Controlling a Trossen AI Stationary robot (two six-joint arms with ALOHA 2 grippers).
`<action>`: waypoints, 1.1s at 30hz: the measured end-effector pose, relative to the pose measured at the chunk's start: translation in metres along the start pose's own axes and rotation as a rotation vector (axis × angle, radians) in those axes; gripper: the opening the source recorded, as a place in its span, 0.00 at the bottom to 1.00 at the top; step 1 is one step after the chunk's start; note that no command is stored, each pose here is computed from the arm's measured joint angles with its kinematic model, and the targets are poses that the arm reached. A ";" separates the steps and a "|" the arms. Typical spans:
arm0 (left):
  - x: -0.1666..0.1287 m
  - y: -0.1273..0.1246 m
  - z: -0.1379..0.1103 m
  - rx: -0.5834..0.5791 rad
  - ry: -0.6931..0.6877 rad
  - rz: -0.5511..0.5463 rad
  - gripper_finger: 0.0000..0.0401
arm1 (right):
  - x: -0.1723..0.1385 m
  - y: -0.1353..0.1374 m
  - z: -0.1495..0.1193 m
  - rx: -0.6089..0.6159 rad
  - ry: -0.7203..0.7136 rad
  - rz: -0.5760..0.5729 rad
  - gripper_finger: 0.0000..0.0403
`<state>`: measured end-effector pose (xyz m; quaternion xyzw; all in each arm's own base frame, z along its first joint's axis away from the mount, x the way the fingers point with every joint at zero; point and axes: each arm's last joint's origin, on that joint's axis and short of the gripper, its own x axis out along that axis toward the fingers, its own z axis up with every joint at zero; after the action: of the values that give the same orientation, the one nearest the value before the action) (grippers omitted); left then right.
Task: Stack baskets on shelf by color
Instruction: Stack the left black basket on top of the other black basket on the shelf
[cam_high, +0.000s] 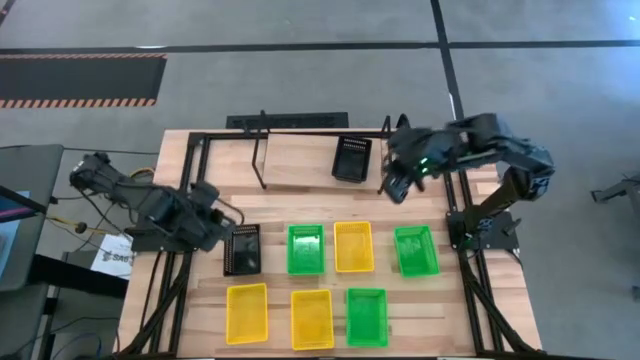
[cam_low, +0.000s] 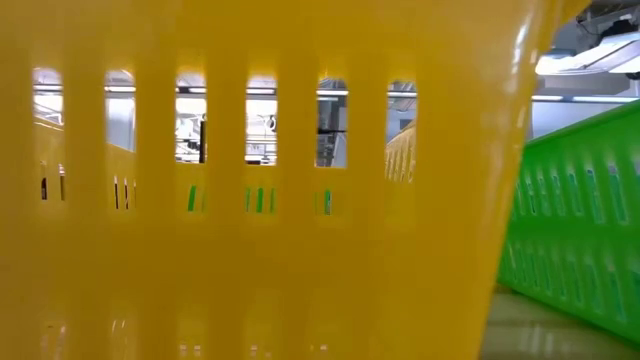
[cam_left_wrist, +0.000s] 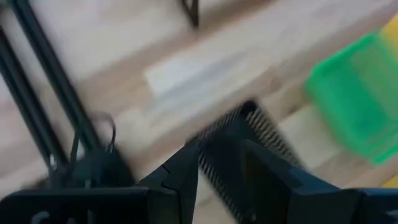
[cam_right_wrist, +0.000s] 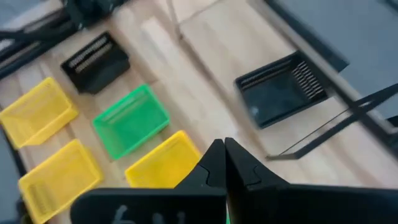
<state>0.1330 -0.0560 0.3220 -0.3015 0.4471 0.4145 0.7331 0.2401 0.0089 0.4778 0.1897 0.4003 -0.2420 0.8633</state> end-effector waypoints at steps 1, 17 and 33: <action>0.004 0.004 -0.006 0.004 0.031 0.010 0.27 | 0.005 0.005 -0.001 0.001 0.013 0.000 0.02; 0.034 0.020 -0.061 -0.093 0.132 0.043 0.27 | 0.082 0.072 -0.014 0.081 0.159 -0.113 0.03; 0.031 0.016 -0.049 -0.045 -0.069 -0.142 0.27 | 0.033 0.033 -0.065 0.257 0.165 -0.105 0.00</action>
<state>0.1071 -0.0774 0.2726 -0.3343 0.3894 0.3816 0.7687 0.2388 0.0607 0.4167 0.2966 0.4450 -0.3193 0.7823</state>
